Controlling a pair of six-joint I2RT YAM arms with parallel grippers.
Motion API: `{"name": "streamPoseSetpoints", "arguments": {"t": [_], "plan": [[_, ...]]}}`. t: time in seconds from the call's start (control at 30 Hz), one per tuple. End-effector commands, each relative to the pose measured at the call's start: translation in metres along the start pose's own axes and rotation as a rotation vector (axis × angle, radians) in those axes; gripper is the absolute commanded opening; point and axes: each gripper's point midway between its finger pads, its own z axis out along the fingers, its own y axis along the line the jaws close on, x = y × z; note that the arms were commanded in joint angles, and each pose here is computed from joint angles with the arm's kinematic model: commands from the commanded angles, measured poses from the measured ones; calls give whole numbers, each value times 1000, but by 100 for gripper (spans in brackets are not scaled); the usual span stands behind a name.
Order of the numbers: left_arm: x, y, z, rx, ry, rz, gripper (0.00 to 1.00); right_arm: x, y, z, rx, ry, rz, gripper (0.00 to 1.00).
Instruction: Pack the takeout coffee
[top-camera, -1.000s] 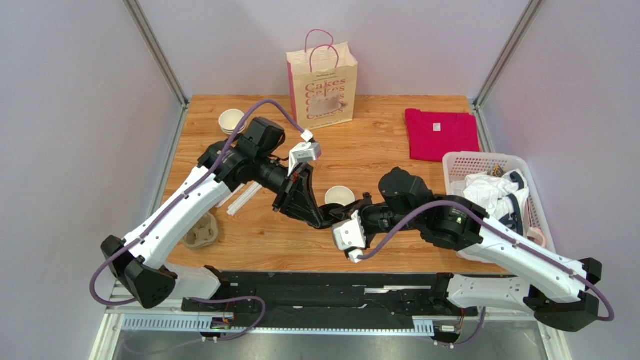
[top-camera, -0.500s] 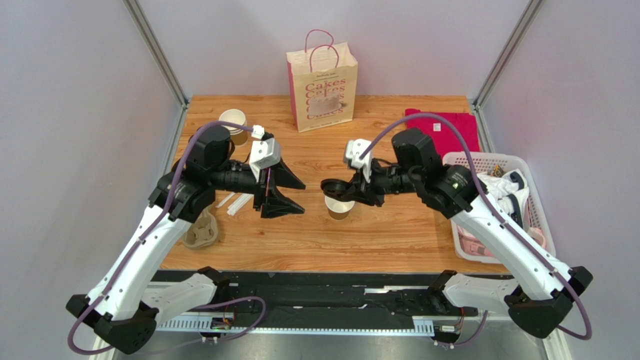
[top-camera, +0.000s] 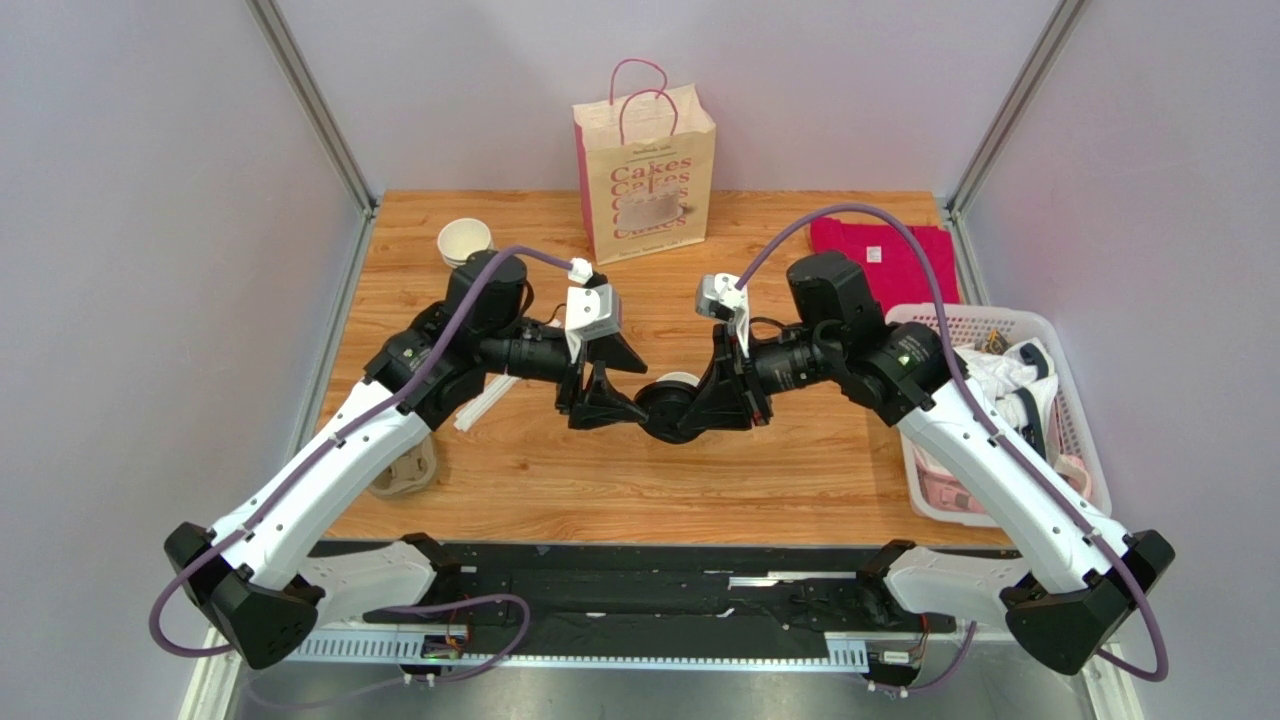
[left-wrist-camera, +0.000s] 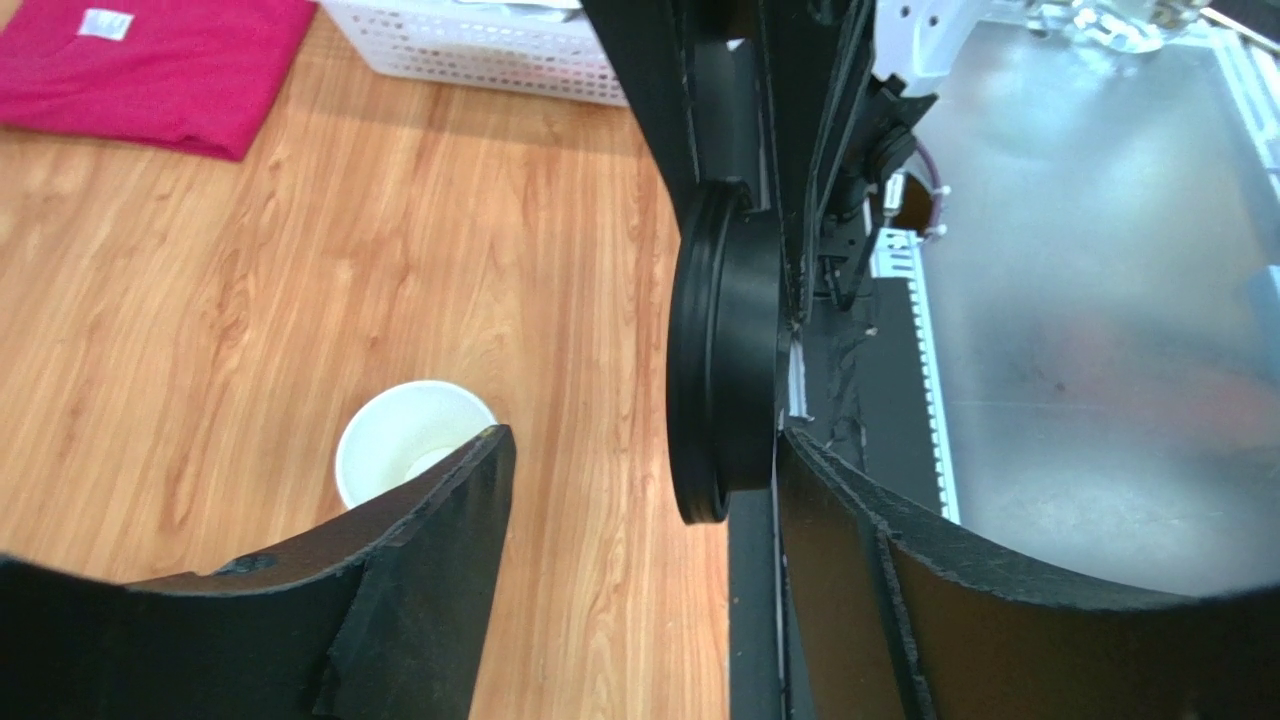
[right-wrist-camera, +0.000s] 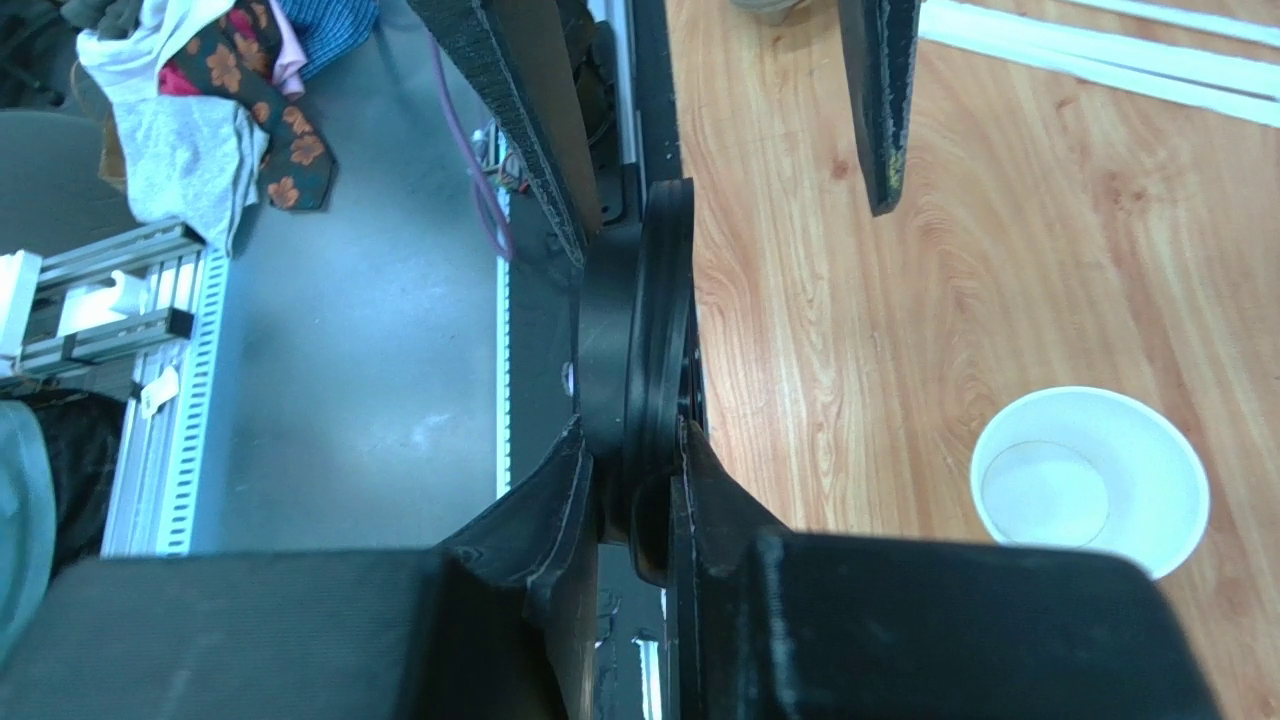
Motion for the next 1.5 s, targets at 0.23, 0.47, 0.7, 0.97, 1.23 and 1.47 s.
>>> {"name": "streamPoseSetpoints", "arguments": {"t": [0.23,0.47,0.7,0.97,1.23,1.47], "plan": [[9,-10,35,100,5,-161,24,5,-11,3,0,69,-38,0],[16,0,47,91,-56,-376,0,-8,-50,-23,243,66,43,100],[13,54,36,-22,-344,-740,0,-13,-89,-67,542,-72,224,99],[-4,88,33,-82,-504,-917,0,-35,-122,-58,628,-290,528,71],[-13,93,31,-83,-542,-917,0,-39,-151,-44,637,-334,629,45],[-16,88,27,-78,-550,-901,0,-33,-149,-31,613,-317,636,35]]}}
